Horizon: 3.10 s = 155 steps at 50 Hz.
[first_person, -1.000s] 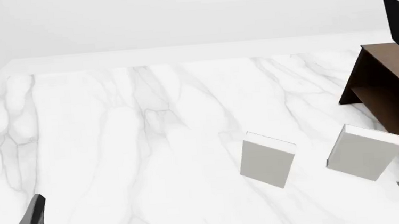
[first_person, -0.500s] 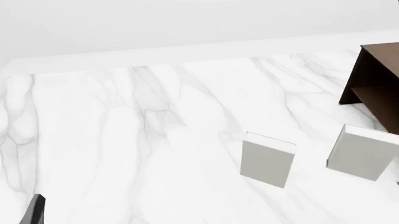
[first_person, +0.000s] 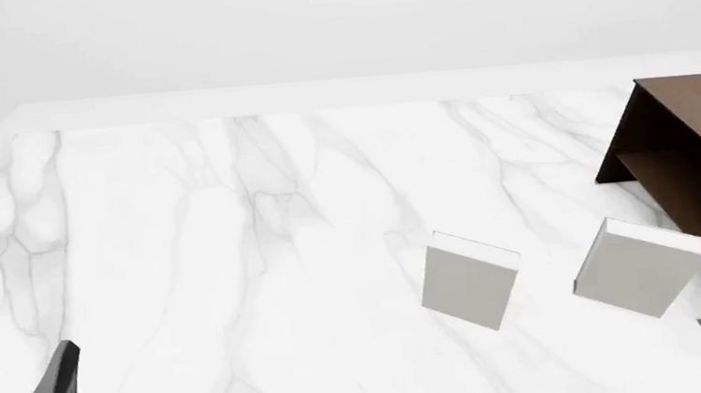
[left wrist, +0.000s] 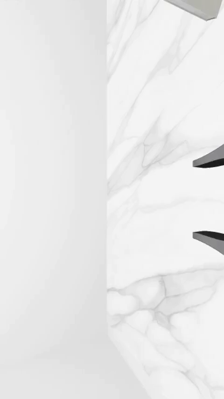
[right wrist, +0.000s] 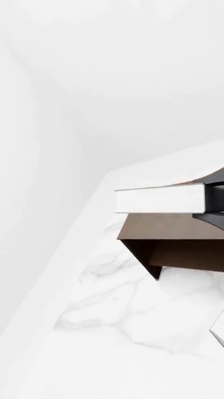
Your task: Pick up the book on the left and place it on top of the shelf.
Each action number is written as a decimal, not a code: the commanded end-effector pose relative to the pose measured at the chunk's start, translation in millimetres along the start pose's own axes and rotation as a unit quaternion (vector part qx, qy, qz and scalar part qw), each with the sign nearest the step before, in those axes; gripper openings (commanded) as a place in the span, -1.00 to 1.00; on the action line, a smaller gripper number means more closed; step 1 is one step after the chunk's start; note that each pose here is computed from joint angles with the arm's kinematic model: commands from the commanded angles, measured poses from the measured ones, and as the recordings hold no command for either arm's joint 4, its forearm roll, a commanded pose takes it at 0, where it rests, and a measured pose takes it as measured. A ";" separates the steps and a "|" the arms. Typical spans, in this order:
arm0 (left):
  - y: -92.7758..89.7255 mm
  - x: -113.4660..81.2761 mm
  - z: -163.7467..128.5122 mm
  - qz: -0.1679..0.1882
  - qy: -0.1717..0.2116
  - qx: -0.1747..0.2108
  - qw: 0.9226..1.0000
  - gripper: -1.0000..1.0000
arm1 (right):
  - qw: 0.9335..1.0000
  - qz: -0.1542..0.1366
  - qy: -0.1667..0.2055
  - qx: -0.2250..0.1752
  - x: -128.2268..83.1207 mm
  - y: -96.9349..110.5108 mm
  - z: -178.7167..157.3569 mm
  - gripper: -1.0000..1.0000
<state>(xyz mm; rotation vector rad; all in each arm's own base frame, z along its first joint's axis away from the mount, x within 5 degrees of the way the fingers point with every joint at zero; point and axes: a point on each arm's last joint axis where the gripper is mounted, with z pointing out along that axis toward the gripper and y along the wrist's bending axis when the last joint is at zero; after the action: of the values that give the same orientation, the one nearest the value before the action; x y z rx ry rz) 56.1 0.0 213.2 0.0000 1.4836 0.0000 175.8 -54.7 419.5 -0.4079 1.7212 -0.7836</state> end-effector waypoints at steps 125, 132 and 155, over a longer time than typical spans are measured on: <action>0.0 0.0 0.0 0.000 0.000 0.000 1.000 1.00 | 0.989 -0.035 0.108 0.090 78.6 -33.4 90.9 -1.00; 0.0 0.0 0.0 0.000 0.000 0.000 1.000 1.00 | 0.988 -0.036 0.115 0.092 86.2 -32.9 95.6 -1.00; 0.0 0.0 0.0 0.000 0.000 0.000 1.000 1.00 | 0.989 -0.037 0.126 0.073 103.1 -20.5 116.3 -1.00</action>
<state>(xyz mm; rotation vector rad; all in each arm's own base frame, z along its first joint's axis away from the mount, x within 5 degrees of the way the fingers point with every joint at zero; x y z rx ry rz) 56.1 0.0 213.2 0.0000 1.4836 0.0000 247.0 -165.3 347.3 -0.2642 1.8872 -1.0283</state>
